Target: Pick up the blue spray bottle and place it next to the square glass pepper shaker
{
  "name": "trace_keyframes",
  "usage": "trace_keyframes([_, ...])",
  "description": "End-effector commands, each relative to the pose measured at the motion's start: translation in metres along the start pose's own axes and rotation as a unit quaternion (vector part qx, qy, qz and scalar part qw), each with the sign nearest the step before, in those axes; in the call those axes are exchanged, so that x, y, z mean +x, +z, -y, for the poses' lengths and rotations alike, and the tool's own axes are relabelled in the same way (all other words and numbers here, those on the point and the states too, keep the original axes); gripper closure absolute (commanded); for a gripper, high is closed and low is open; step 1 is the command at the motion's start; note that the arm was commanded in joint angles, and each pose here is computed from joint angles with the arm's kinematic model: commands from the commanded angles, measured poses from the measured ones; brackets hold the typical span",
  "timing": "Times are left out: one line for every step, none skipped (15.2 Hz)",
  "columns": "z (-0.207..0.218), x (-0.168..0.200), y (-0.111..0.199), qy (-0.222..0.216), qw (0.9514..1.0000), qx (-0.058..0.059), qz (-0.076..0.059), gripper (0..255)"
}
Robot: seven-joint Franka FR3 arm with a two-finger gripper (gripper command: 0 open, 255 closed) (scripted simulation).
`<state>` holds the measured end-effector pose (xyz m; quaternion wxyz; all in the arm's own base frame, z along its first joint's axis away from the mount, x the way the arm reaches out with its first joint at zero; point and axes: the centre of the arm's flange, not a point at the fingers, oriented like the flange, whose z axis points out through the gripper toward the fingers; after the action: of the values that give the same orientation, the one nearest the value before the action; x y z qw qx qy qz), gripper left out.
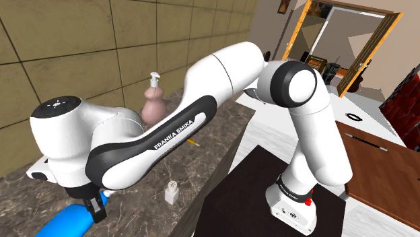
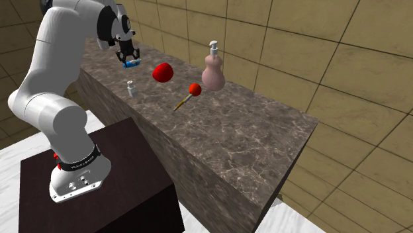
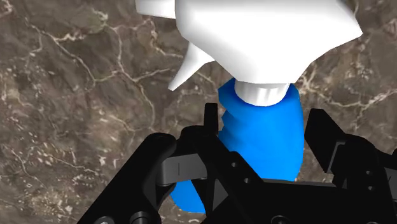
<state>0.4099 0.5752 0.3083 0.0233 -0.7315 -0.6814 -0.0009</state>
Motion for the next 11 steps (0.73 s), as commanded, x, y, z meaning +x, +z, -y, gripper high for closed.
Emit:
trace_keyframes([-0.001, 0.001, 0.01, 0.0, 1.0, 0.0, 0.0, 255])
trace_keyframes([-0.001, 0.001, 0.016, 0.0, 1.0, 0.0, 0.0, 255])
trace_keyframes([-0.001, 0.001, 0.021, 0.0, 1.0, 0.0, 0.0, 255])
trace_keyframes([-0.001, 0.0, 0.026, 0.0, 1.0, 0.0, 0.0, 255])
trace_keyframes([-0.002, 0.0, 0.032, 0.0, 1.0, 0.0, 0.0, 255])
trace_keyframes([-0.002, 0.0, 0.037, 0.0, 1.0, 0.0, 0.0, 255])
trace_keyframes([-0.002, 0.0, 0.042, 0.0, 1.0, 0.0, 0.0, 255])
trace_keyframes([-0.002, 0.0, 0.047, 0.0, 1.0, 0.0, 0.0, 255])
trace_keyframes([-0.002, 0.0, 0.053, 0.0, 1.0, 0.0, 0.0, 255])
trace_keyframes([-0.002, -0.001, 0.058, 0.0, 1.0, 0.0, 0.0, 255])
trace_keyframes([-0.003, -0.001, 0.063, 0.0, 1.0, 0.0, 0.0, 255])
